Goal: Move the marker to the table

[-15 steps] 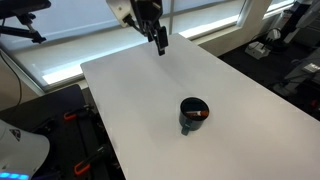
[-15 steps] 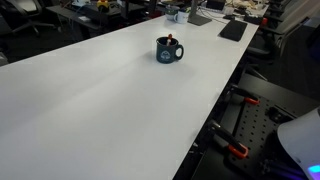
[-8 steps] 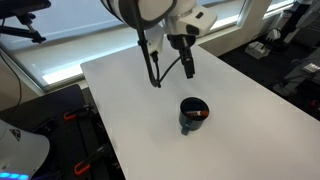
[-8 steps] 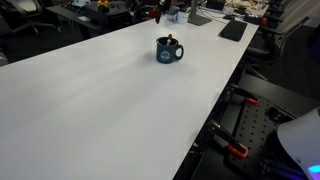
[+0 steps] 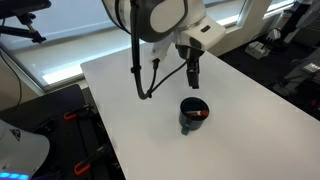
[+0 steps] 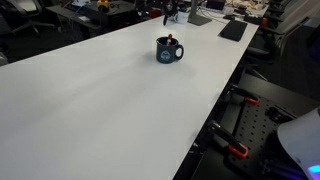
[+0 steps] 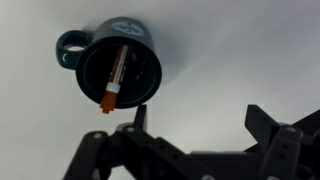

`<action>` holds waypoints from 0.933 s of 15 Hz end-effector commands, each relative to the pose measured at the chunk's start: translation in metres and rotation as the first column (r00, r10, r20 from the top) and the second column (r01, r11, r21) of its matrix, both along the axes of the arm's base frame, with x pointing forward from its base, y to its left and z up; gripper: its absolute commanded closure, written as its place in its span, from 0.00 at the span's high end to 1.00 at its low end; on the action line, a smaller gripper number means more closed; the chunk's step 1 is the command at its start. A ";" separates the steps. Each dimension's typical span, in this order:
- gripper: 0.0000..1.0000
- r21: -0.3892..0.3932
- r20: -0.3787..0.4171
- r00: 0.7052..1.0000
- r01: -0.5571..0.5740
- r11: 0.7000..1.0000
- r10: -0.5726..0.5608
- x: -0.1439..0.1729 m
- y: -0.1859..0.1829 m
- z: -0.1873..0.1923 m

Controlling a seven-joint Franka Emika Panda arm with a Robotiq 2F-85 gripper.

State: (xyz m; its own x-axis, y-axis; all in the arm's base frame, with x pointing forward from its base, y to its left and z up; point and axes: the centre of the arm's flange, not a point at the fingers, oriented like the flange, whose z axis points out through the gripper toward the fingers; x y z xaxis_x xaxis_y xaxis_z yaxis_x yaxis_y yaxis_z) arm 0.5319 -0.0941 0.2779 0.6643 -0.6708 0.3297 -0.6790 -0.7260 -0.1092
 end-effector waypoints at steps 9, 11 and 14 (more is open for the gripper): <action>1.00 -0.081 -0.038 0.996 0.078 0.994 -0.081 0.007 -0.020 -0.031; 1.00 -0.086 -0.044 0.993 0.101 0.991 -0.105 0.008 -0.029 -0.035; 1.00 -0.091 -0.063 0.990 0.123 0.988 -0.129 0.005 -0.041 -0.045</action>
State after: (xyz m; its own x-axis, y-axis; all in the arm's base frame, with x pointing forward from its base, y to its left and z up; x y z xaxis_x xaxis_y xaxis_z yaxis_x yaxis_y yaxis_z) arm 0.5340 -0.1317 0.2403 0.6254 -0.6997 0.3454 -0.7431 -0.6691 -0.0097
